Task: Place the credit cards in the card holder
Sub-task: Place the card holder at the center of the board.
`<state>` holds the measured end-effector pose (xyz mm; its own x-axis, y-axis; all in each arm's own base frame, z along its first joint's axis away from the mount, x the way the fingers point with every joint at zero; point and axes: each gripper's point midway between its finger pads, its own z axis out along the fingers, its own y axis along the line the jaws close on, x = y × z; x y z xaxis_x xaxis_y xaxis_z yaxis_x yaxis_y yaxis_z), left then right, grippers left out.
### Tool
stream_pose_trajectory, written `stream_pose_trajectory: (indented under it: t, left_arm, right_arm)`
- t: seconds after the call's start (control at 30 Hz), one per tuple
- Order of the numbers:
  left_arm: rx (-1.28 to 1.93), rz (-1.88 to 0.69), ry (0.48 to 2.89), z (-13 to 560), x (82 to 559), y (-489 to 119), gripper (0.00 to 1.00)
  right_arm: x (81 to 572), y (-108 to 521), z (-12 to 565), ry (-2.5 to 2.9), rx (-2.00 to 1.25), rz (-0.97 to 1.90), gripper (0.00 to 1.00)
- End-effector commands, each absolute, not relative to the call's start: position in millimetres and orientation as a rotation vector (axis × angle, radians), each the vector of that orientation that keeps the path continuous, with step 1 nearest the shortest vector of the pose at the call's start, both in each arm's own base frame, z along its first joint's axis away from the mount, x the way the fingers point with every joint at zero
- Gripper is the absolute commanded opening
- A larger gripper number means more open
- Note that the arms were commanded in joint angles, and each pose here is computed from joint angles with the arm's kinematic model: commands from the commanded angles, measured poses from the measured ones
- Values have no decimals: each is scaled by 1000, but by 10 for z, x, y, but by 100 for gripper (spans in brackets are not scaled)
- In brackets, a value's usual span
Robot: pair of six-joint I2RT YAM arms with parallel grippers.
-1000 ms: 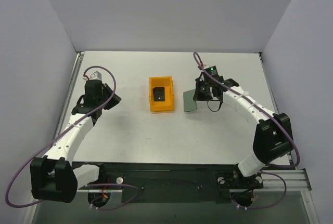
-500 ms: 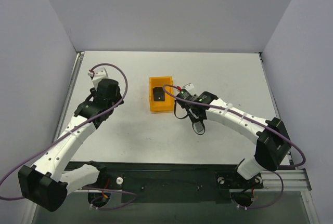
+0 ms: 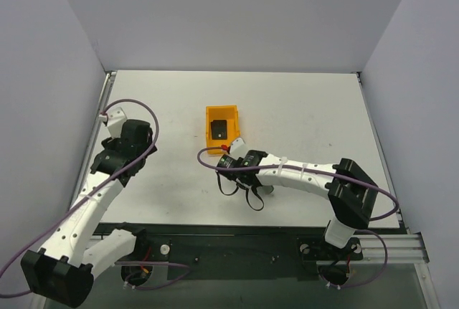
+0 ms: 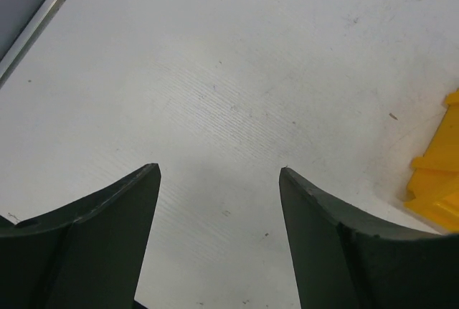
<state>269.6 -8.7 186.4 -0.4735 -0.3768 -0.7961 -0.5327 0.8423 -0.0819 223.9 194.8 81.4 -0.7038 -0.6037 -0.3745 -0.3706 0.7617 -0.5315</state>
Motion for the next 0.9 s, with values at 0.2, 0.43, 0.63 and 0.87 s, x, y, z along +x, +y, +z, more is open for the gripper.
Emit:
stream_pose_trajectory:
  t: [0.2,0.43,0.63,0.87]
  left_arm:
    - [-686,18,2104,1974,2804,-126,58]
    - [-659,-16,2115,1960,2849,-182,50]
    - [-432,-279,2096,2069,2962,-637,31]
    - [-28,-546,2039,2174,2844,-1858,22]
  right_arm:
    - [1916,2380,672,2360,-852,-421,38]
    - [1454,2968,653,2405,-989,24,46]
    - [1614,2791,988,2350,-750,144,50]
    - [1943,1948,879,2462,-155,156,51]
